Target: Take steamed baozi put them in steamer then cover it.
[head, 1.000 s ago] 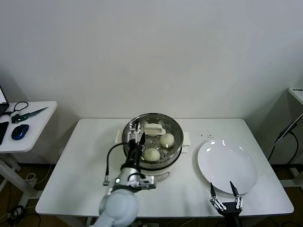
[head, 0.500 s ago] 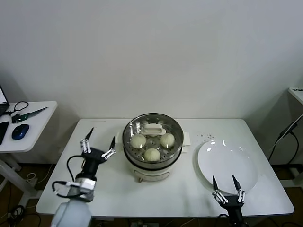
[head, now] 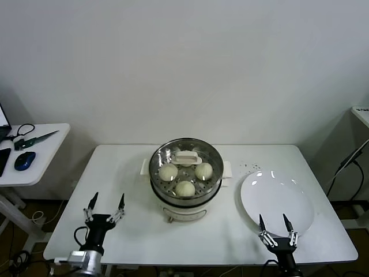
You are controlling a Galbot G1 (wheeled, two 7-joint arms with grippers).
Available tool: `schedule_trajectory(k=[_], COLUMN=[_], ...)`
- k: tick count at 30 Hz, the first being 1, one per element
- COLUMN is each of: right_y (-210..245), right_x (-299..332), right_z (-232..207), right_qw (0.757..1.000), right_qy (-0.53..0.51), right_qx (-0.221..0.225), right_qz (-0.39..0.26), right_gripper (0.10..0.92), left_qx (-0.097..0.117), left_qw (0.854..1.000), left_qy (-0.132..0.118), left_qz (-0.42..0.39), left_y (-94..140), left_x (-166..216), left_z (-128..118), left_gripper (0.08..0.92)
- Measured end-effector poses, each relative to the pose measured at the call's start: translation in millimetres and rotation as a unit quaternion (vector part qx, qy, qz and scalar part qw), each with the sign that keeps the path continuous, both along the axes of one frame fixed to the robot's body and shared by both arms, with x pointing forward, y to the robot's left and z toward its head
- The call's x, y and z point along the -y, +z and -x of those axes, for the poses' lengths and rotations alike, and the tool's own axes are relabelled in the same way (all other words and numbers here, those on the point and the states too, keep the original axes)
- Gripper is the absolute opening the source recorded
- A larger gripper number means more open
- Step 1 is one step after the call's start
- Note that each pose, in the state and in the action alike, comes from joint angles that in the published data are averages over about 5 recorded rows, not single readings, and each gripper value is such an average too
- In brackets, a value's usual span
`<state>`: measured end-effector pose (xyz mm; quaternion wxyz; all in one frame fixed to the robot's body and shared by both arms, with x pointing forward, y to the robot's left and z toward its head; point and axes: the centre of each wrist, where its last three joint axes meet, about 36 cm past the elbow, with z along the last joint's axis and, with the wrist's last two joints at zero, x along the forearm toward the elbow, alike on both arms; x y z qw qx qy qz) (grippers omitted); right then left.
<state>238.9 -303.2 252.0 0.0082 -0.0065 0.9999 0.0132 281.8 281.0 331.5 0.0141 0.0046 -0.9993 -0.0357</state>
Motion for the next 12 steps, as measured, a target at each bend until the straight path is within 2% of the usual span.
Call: schedule_trajectory(k=[12], right_y=[-2], right_x=[-4], right_z=[0], right_qw=[1.0], right_qy=[-0.001], right_qx=[-0.002], right_qz=[-0.006], right_gripper=[0.823], left_qx=[-0.004], left_qw=[0.999], left_qy=[0.023], left_qz=[0.041], left_y=[-19], left_x=[-6], left_z=[18], left_gripper=[0.823])
